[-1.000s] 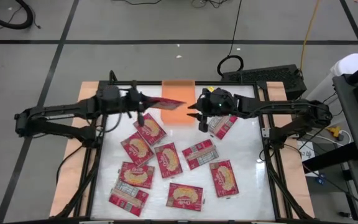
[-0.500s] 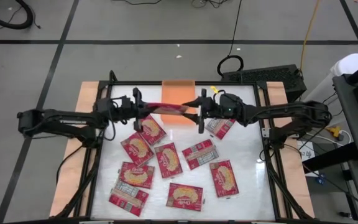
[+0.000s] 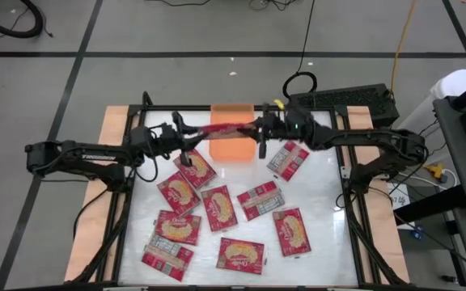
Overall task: Sort popcorn bags into baskets
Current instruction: Put the red popcorn bag into the orange bin
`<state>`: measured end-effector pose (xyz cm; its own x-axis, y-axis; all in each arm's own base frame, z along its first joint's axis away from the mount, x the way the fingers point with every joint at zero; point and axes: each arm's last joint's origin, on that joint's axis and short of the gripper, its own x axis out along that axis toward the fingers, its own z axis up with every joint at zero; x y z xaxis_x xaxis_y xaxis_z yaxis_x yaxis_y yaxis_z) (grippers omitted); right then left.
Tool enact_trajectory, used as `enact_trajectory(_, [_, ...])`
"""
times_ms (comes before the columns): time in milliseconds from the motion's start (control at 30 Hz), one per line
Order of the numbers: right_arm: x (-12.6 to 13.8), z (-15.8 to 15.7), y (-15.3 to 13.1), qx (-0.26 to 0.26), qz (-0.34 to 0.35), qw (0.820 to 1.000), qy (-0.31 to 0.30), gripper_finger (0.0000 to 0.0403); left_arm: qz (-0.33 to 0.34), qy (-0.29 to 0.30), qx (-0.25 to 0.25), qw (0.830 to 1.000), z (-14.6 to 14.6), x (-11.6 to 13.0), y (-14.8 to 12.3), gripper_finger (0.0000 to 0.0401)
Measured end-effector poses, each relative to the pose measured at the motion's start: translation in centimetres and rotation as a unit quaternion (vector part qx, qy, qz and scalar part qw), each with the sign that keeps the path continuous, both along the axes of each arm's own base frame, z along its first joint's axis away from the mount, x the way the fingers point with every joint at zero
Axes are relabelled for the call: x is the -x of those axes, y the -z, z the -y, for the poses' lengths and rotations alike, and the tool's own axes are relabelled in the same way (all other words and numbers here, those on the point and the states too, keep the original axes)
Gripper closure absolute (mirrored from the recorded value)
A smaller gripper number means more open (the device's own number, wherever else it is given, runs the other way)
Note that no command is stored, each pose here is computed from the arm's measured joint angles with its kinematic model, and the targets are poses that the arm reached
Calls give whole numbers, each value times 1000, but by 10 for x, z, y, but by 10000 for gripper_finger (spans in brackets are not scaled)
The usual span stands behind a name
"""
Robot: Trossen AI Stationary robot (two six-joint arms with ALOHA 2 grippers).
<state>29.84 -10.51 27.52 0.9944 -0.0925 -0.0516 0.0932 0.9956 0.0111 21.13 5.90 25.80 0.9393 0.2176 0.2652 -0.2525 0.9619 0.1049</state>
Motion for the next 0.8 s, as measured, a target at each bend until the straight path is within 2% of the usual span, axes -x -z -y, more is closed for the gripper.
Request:
enact_trajectory(67, [3,15,-1,-15,-19,1000,-7,384,6,-38,-2,999,0,7,-6,271])
enact_trajectory(167, [8,38,-7,-28,-40,999,13,396,5,-74,3,997,0,15,-11,233])
enact_trajectory(267, [13,62,-12,-35,-48,998,33,393,-9,-78,22,997,1,19,-11,203])
enact_trajectory(400, [12,90,-3,-67,-69,994,47,393,-50,-70,50,995,3,17,-2,180])
enact_trajectory(567, [3,117,28,-123,-100,985,62,394,-86,-48,73,992,9,14,6,177])
enact_trajectory(700, [-5,128,64,-159,-140,975,73,393,-96,-30,64,993,17,12,7,192])
enact_trajectory(800, [-8,134,81,-169,-155,969,93,393,-99,-20,58,993,21,11,8,208])
